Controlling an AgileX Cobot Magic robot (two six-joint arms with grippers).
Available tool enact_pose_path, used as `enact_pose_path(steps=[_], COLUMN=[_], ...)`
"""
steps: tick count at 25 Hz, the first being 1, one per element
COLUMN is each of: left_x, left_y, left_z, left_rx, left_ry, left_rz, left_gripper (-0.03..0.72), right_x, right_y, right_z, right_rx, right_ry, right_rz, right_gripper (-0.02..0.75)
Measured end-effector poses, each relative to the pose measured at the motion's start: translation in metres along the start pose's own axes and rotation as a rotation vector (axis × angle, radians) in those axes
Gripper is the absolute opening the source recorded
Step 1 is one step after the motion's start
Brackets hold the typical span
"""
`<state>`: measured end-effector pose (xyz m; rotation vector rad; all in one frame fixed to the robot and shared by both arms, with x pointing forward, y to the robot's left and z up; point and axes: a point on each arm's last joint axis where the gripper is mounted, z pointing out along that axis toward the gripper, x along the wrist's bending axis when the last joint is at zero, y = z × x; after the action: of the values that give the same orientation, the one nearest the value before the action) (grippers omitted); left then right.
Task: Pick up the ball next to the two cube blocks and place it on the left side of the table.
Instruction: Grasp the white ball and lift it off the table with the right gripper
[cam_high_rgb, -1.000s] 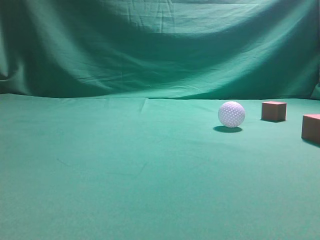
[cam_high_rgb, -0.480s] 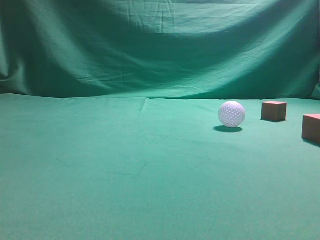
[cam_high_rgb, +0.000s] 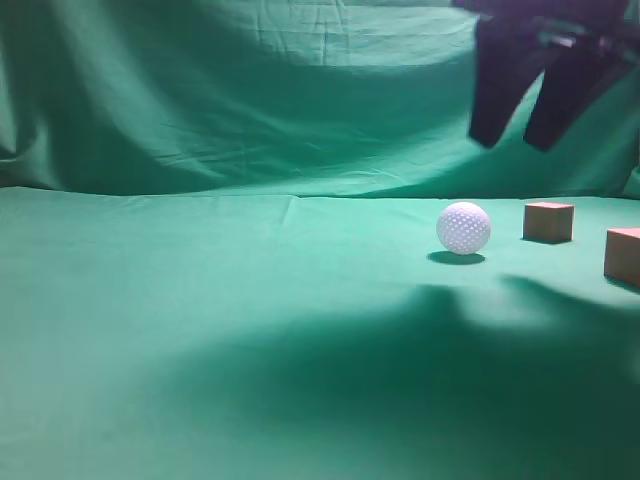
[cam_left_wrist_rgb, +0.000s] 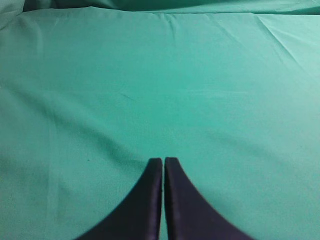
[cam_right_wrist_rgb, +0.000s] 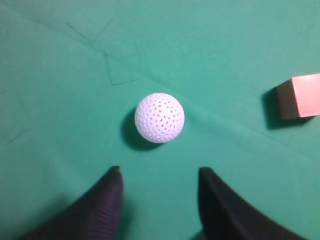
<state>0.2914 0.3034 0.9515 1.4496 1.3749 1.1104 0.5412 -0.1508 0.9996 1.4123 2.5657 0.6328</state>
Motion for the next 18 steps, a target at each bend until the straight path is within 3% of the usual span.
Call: enact_pose_path(steps=[2, 4, 9, 10, 16, 18], left_x=[0.0, 0.0, 0.0, 0.0, 0.0, 0.0], left_y=[0.0, 0.0, 0.0, 0.0, 0.0, 0.0], left_z=[0.0, 0.0, 0.0, 0.0, 0.0, 0.0], left_rx=[0.0, 0.0, 0.0, 0.0, 0.0, 0.0], left_ry=[0.0, 0.0, 0.0, 0.0, 0.0, 0.0], left_rz=[0.0, 0.0, 0.0, 0.0, 0.0, 0.0], left_gripper=[0.0, 0.0, 0.0, 0.0, 0.0, 0.0], right_x=[-0.002, -0.003, -0.006, -0.007, -0.009, -0.009], right_y=[0.008, 0.013, 0.019, 0.019, 0.019, 0.02], right_z=[0.012, 0.025, 0.054, 0.06, 0.078, 0.077], right_rx=[0.003, 0.013, 0.051, 0.064, 0.089, 0.086], right_ry=[0.012, 0.023, 0.044, 0.046, 0.049, 0.05], right_rz=[0.014, 0.031, 0.053, 0.056, 0.03, 0.03], right_gripper=[0.582, 0.655, 0.643, 0.573, 0.345, 0.323])
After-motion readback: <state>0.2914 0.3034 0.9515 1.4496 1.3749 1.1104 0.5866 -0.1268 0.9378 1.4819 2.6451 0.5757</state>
